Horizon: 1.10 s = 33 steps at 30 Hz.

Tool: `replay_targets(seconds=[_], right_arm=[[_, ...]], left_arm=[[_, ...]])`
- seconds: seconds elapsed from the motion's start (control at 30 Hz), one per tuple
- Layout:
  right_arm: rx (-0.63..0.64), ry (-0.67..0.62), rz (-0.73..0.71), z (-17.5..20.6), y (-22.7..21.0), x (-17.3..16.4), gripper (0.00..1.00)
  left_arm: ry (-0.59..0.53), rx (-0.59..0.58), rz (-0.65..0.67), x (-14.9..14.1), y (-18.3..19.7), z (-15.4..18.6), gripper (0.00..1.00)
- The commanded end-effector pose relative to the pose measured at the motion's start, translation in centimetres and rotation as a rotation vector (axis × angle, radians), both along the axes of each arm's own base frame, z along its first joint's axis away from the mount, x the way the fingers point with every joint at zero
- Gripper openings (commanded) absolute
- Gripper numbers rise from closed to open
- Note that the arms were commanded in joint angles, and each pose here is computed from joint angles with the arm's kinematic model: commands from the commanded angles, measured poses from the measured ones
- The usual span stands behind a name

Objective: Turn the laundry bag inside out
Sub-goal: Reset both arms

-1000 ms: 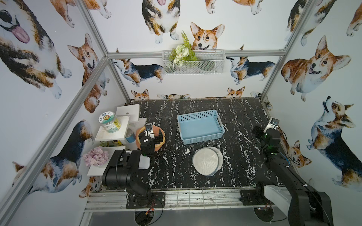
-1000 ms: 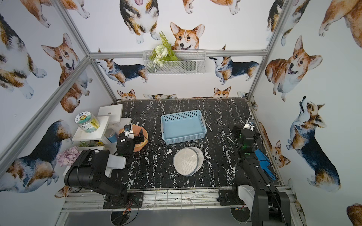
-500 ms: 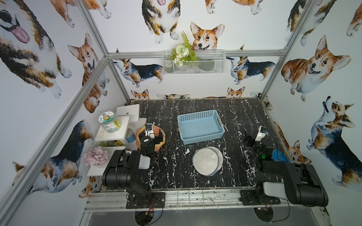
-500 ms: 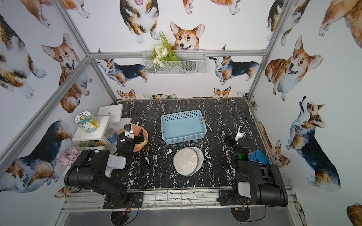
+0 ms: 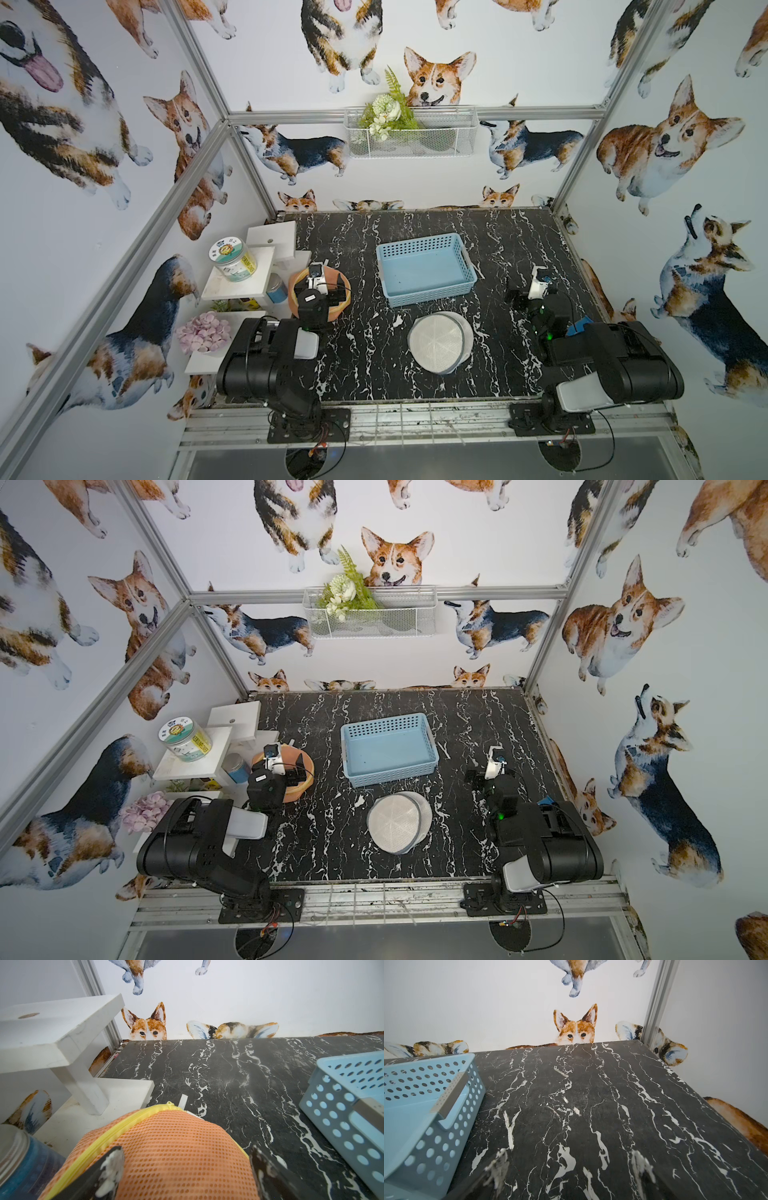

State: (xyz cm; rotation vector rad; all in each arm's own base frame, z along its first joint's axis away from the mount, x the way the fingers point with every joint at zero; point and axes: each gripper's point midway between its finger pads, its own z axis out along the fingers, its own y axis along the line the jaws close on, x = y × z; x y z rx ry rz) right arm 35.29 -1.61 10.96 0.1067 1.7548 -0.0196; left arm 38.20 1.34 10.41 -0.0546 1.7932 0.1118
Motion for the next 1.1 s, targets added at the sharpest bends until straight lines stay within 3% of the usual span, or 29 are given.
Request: replay_targets(seconds=[0.0,1.07], right_arm=[[-0.015,-0.067,-0.006,1.52,-0.09,0.09,1.00],[-0.015,-0.058,-0.012,1.38,-0.17,0.07,1.00]], left_arm=[[-0.027,0.003,0.000,0.18,0.01,0.69,1.00],[-0.027,0.003,0.000,0.21,0.00,0.69,1.00]])
